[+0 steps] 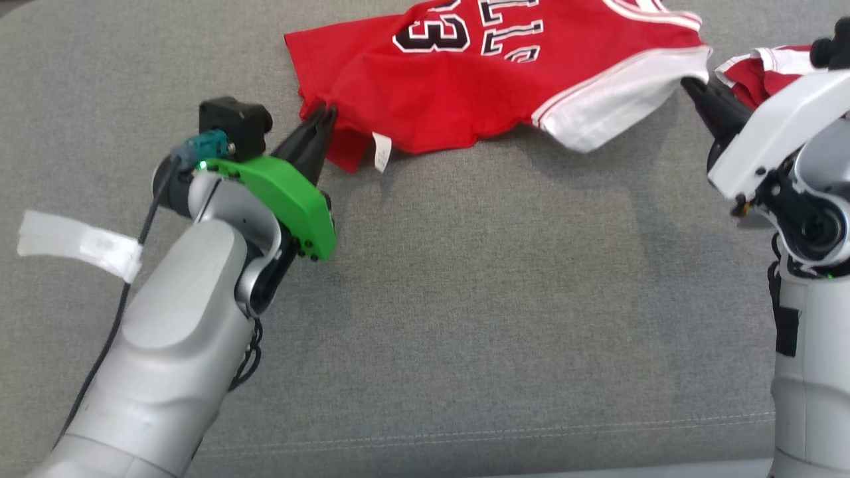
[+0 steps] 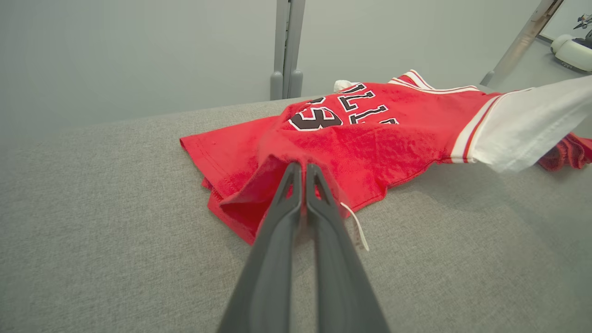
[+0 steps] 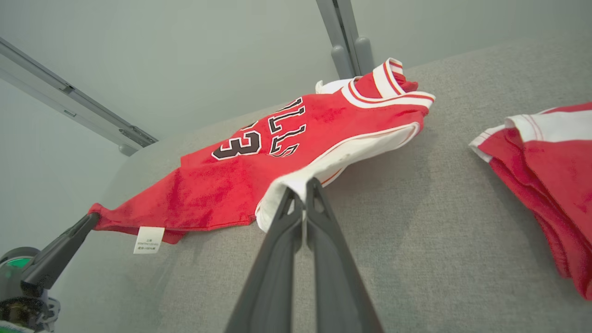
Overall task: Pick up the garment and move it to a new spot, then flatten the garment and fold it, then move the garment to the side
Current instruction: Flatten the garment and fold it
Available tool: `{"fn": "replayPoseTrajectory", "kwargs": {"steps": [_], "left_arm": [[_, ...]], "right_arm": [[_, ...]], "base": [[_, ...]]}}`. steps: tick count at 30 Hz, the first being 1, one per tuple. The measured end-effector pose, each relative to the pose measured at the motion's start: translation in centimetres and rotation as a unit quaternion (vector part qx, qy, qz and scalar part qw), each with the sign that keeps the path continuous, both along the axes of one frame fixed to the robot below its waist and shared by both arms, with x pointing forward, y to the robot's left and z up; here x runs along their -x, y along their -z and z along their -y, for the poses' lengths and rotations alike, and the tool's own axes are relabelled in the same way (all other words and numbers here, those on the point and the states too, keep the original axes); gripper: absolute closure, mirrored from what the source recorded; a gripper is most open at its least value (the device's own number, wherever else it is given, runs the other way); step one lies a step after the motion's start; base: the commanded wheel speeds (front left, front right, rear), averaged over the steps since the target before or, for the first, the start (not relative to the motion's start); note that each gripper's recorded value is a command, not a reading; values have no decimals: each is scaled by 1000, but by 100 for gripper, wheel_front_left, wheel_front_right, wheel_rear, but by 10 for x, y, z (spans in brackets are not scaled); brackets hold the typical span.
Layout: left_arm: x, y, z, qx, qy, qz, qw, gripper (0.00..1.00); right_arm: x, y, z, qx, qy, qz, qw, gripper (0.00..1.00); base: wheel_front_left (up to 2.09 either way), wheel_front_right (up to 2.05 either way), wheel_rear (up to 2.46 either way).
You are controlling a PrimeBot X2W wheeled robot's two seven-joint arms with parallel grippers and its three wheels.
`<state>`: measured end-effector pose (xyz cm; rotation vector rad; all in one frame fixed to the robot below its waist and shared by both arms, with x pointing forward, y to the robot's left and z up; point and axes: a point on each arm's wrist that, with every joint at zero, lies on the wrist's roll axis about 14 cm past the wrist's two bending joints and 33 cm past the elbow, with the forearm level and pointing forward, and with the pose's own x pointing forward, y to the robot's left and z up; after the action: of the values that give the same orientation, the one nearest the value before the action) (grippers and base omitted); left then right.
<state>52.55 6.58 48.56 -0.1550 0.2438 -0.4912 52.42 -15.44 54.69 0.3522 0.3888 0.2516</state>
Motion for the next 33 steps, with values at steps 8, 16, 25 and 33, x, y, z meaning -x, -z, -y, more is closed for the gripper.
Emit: {"fn": "replayPoseTrajectory", "kwargs": {"steps": [8, 16, 25, 33], "left_arm": [[50, 19, -6, -27, 4, -39, 999, 100], [106, 31, -24, -27, -43, -78, 996, 100], [134, 42, -57, -53, -111, -93, 988, 100], [149, 50, -91, -79, -175, -112, 975, 100]], "right_arm": [[61, 18, 5, 29, -18, -86, 996, 100], [120, 21, 18, 50, -18, -136, 989, 100], [166, 43, 6, 61, -57, -203, 976, 100], [220, 69, 2, 95, -120, -304, 940, 100]], "base": [[0, 0, 0], [0, 0, 0], [0, 0, 0], [0, 0, 0]]}}
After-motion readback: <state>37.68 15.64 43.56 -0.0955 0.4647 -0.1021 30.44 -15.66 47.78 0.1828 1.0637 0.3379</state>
